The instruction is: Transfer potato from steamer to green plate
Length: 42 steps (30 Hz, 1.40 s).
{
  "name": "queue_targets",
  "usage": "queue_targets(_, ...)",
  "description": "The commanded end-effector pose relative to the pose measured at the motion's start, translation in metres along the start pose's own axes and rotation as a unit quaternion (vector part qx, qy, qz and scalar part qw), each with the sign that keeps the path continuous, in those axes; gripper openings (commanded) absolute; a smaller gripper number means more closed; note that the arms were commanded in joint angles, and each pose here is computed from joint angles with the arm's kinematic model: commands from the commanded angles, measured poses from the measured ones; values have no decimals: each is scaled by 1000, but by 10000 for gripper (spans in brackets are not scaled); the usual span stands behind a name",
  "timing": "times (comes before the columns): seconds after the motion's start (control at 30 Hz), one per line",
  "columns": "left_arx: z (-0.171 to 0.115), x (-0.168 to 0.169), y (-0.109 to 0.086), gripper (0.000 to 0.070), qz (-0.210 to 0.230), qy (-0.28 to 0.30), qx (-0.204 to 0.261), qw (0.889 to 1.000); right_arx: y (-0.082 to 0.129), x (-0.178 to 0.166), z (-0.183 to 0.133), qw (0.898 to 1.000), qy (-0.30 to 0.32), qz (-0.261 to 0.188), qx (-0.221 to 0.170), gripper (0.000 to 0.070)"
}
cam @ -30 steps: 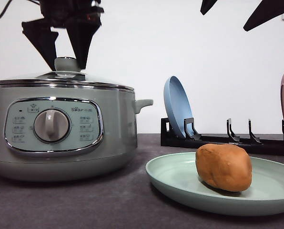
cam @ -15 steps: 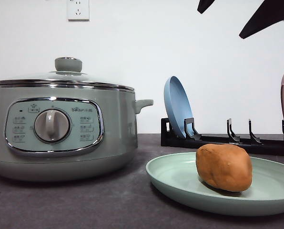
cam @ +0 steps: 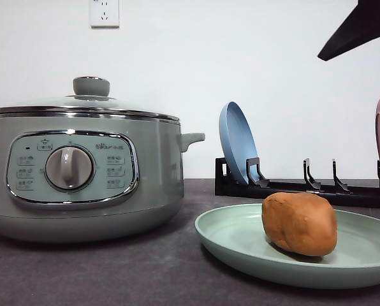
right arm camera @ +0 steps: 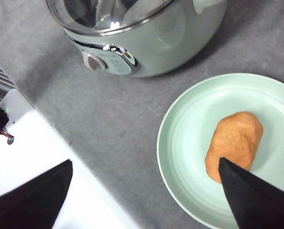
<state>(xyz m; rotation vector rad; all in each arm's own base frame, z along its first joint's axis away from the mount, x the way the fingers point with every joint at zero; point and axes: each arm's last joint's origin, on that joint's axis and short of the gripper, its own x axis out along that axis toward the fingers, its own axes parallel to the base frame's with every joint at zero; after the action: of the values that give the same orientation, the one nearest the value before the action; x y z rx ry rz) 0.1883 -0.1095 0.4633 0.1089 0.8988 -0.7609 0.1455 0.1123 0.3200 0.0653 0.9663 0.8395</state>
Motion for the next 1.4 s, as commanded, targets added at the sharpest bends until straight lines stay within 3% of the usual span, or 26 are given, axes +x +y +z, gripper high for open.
queue_targets(0.0,1,-1,-2,467,-5,9,-1,1000,3,-1,3,1000,0,4,-8,618)
queue_targets(0.07,1,-1,-2,420,-5,9,-1,1000,3,-1,2,1000,3,4,-7,581)
queue_targets(0.1,1,-1,-2,342,-5,9,-1,1000,3,-1,2,1000,3,3,-6,508)
queue_targets(0.2,1,-1,-2,29,-5,9,1,1000,3,-1,2,1000,3,3,-11,126)
queue_targets(0.27,1,-1,-2,10,-5,9,1,1000,3,-1,2,1000,3,3,-19,0)
queue_targets(1.07,1,-1,-2,12,-5,7,2,1000,3,-1,3,1000,-1,4,-24,0)
queue_targets(1.17,0,-4,-2,12,1,1,28,1000,3,-1,3,1000,-1,4,-24,0)
queue_targets(1.27,3,-18,-2,12,13,-59,67,996,3,-1,3,1000,-1,4,-24,0)
queue_targets(1.37,7,-42,0,12,45,-167,113,979,3,-1,3,1000,-1,4,-24,0)
